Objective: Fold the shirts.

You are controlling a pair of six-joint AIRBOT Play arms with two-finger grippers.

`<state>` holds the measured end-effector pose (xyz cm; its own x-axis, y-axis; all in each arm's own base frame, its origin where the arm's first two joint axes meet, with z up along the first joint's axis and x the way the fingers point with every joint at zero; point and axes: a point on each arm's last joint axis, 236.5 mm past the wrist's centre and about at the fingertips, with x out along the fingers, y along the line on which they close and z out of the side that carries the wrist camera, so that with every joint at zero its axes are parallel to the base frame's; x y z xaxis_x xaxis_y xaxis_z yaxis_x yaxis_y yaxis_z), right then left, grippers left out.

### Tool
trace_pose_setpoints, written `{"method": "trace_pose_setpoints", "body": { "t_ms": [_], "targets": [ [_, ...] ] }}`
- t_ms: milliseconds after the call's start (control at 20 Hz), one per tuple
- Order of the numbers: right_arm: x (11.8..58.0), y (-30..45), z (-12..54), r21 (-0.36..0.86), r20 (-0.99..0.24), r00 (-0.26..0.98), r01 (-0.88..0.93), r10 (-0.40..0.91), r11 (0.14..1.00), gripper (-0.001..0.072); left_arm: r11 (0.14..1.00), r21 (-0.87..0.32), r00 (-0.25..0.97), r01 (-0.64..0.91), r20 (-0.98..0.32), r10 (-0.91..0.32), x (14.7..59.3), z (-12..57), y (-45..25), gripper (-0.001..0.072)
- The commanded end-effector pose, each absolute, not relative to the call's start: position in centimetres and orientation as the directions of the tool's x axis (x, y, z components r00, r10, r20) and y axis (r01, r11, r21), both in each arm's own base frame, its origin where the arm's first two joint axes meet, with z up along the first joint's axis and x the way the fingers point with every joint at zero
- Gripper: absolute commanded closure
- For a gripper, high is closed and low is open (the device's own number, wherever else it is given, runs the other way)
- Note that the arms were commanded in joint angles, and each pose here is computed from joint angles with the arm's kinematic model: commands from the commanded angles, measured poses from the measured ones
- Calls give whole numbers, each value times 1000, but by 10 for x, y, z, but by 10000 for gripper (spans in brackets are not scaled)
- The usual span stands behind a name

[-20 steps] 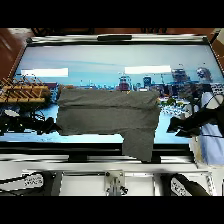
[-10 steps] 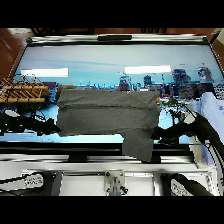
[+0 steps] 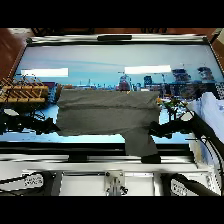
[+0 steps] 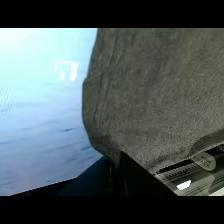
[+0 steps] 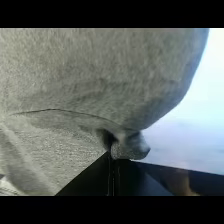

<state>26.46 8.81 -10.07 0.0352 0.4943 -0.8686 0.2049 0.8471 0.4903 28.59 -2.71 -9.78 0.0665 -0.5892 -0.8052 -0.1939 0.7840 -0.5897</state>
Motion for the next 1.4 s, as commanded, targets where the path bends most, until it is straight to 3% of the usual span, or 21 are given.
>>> {"method": "trace_pose_setpoints", "body": {
  "t_ms": [0,350,550,800,850,900,950,1000,1050,1100,1150,1200,1350],
  "targets": [
    [292,92,-60,517,-852,105,21,512,856,637,810,-586,125,-33,-806,-578,311,-67,-19,673],
    [428,68,28,479,-746,509,-37,429,877,638,856,-515,321,38,-805,-499,411,-4,-4,671],
    [477,62,20,503,-733,531,0,426,865,638,848,-529,360,-16,-795,-489,468,-5,-2,671],
    [500,53,-33,522,-762,509,114,401,845,636,802,-590,365,-98,-771,-522,512,-39,-17,670],
    [500,53,-42,521,-770,497,126,401,844,616,794,-595,367,-123,-771,-520,516,-49,-19,651],
    [501,54,-49,530,-772,489,143,406,836,517,783,-605,360,-143,-769,-529,517,-57,-23,634],
    [503,57,-51,553,-762,491,156,422,818,318,774,-615,345,-150,-766,-541,517,-64,-28,599],
    [505,61,-49,568,-749,499,146,436,810,196,772,-617,332,-152,-767,-549,515,-69,-32,384],
    [505,61,-45,565,-742,505,115,442,817,196,770,-621,313,-146,-768,-559,511,-69,-35,83],
    [504,55,-40,544,-746,510,96,428,833,195,771,-622,306,-141,-768,-563,509,-67,-36,0],
    [501,44,-36,511,-760,511,88,402,855,177,772,-624,296,-120,-765,-573,507,-62,-35,0],
    [496,31,-35,476,-780,502,90,373,875,13,771,-629,283,-101,-761,-584,505,-55,-34,0],
    [468,17,-52,473,-834,389,144,390,869,13,765,-641,256,-59,-751,-609,502,-30,-31,0]
  ]
}}
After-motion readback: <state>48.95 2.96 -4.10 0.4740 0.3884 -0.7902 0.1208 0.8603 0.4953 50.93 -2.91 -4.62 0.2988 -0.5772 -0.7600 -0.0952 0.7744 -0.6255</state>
